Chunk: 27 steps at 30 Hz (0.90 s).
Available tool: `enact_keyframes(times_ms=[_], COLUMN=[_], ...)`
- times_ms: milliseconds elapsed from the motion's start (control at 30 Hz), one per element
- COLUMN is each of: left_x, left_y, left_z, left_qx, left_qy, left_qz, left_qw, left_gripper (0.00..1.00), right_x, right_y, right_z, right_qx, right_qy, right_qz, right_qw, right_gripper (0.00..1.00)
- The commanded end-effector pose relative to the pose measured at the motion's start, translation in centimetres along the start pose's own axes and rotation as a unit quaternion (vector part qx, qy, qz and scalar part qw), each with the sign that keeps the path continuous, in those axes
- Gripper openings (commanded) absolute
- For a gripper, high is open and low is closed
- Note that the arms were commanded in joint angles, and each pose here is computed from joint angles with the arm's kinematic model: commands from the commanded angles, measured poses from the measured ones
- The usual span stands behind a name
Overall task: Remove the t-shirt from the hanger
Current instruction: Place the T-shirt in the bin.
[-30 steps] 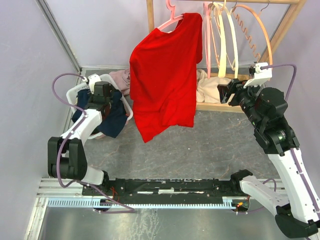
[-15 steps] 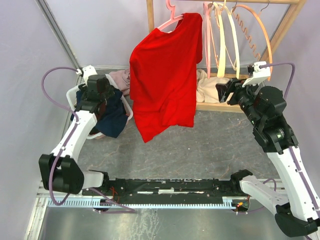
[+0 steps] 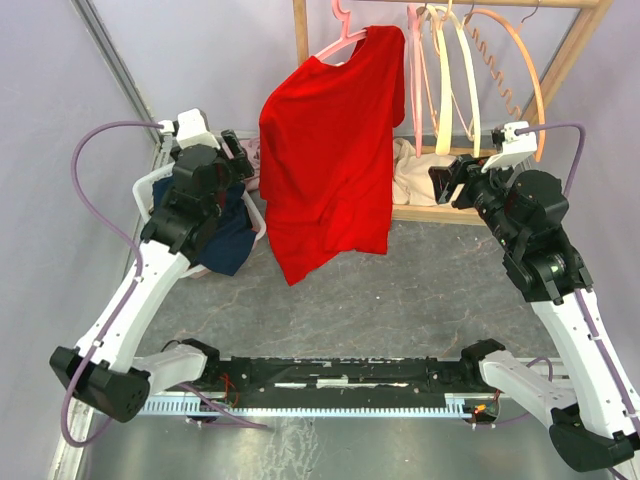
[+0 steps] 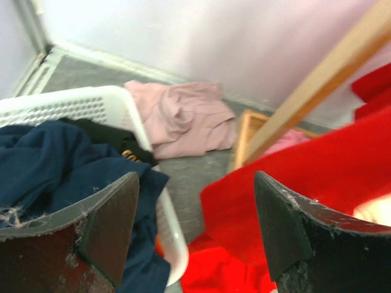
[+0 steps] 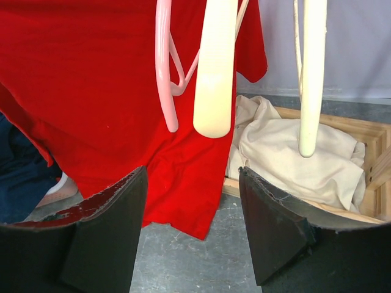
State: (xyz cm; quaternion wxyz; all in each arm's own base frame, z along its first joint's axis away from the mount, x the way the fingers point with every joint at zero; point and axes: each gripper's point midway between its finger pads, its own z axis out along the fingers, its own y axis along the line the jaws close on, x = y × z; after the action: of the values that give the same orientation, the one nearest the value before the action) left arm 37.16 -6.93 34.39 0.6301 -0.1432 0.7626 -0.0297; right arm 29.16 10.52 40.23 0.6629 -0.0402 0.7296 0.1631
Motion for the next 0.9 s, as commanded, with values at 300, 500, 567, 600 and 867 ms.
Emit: enact_keyframes(times_ms=[300, 500, 567, 600, 867], left_x=[-10.8, -11.5, -11.7, -11.9, -12.9], left_y=[-8.7, -11.7, -12.6, -13.1, -15.9], left_z=[-6.4, -6.0, -6.0, -6.1, -4.8], left_qx=[0.250, 0.312, 0.330, 0.340, 0.378], left_qy=[-0.148, -0.163, -0.168, -0.170, -0.174], left_qz=[-0.031, -0.019, -0.015, -0.012, 0.002], left_qw=[0.956, 0.936, 0.929, 0.925, 0.909], left_gripper=[0.83, 0.84, 0.84, 0.84, 0.84], right_x=[-1.3, -1.4, -1.3, -1.3, -1.2], right_y=[0.2, 0.3, 0.2, 0.2, 0.0], right_z=[0.4, 0.5, 0.5, 0.5, 0.6], right_qx=[-0.002, -0.004, -0.002, 0.000, 0.003], right_qy=[-0.027, -0.027, -0.027, -0.027, -0.027], right_qz=[0.009, 0.010, 0.010, 0.009, 0.006], right_qw=[1.000, 1.000, 1.000, 1.000, 1.000], right_gripper=[0.69, 0.69, 0.69, 0.69, 0.70])
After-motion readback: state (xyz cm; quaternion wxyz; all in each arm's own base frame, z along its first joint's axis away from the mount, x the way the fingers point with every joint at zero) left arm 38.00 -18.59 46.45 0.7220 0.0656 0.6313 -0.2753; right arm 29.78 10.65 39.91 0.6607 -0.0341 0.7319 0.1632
